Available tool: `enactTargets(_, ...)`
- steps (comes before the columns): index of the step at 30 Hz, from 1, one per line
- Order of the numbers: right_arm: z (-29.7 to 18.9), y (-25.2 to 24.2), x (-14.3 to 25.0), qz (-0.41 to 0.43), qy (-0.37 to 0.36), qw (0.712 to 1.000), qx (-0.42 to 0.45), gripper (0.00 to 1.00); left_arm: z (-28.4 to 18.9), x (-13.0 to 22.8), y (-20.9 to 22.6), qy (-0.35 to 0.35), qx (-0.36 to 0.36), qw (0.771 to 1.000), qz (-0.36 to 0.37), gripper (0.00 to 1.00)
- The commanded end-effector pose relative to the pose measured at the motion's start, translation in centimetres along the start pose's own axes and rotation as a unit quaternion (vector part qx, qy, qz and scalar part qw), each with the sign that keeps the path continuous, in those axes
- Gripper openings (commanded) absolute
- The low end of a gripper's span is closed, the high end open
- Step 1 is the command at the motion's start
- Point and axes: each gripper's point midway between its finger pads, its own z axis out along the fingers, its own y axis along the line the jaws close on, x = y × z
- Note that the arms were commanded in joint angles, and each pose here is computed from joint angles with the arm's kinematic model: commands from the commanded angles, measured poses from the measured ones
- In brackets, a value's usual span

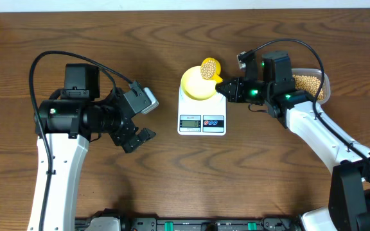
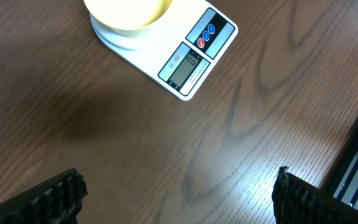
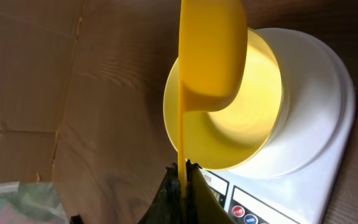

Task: Scoop item into bowl and weigh 50g on scale
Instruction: 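Tip the scoop to pour soybeans into the yellow bowl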

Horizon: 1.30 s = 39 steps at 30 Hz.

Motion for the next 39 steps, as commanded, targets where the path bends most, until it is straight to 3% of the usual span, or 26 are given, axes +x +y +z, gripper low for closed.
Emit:
enactTargets(1,0.3,-0.2,0.1,-0.028,0.001,1.000,0.006,0.01,-0.1,-0.1,0.0,-0.003,0.001,1.000,0.003,0.98)
enactTargets(13,1.7,-0.5,1.8,-0.144,0.019,0.988,0.059,0.01,-0.1,-0.1,0.0,-0.003,0.001,1.000,0.003,0.98)
enactTargets(39,1.9,-1.5,1.9,-0.153,0.015,0.982,0.106,0.01,-0.1,-0.1,0.0,-0.003,0.001,1.000,0.003,0.98)
